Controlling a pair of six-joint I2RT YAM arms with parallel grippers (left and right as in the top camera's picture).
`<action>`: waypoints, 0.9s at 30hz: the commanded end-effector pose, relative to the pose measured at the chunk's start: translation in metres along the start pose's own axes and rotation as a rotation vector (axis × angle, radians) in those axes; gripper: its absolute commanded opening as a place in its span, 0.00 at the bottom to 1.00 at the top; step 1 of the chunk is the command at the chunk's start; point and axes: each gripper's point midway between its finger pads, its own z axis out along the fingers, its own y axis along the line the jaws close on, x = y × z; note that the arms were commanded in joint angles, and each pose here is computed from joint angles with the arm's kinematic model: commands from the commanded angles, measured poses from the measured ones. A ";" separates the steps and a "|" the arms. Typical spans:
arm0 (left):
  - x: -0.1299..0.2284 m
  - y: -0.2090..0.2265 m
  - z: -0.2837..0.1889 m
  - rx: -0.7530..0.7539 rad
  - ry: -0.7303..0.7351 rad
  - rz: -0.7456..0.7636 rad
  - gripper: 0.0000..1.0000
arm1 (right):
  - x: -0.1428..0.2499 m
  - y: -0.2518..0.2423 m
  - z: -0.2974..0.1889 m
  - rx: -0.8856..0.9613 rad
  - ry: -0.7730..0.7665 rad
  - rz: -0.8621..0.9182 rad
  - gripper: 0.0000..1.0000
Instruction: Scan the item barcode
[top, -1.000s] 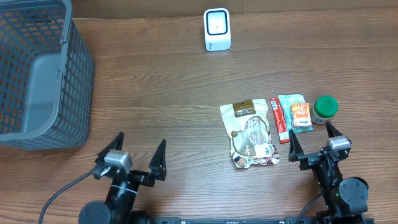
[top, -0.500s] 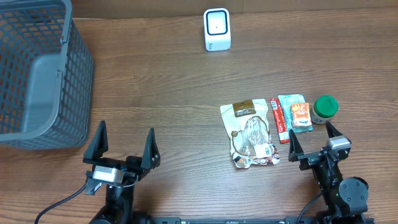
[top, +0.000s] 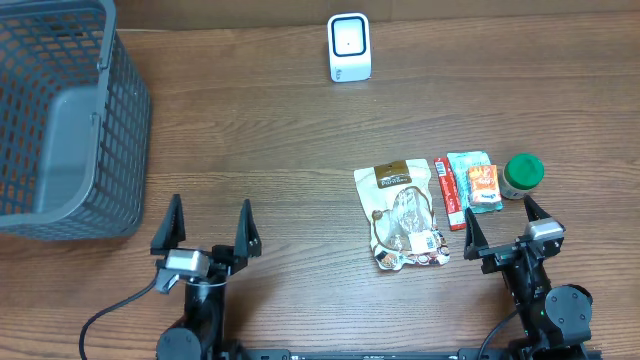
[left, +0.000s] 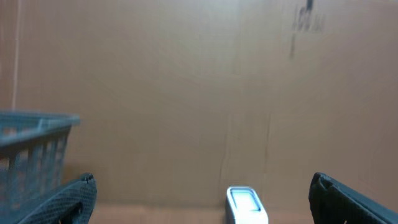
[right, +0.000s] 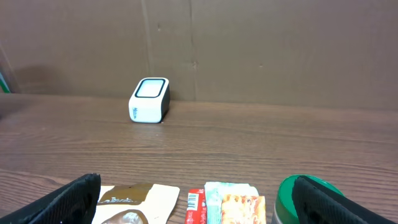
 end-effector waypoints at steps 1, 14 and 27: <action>0.015 0.004 -0.001 -0.022 0.047 -0.012 1.00 | 0.002 -0.002 0.000 0.011 -0.004 -0.003 1.00; 0.107 0.017 -0.025 -0.085 0.434 -0.041 1.00 | 0.002 -0.002 0.000 0.011 -0.004 -0.003 1.00; 0.113 0.023 -0.029 -0.101 0.467 0.038 1.00 | 0.002 -0.002 0.000 0.011 -0.004 -0.003 1.00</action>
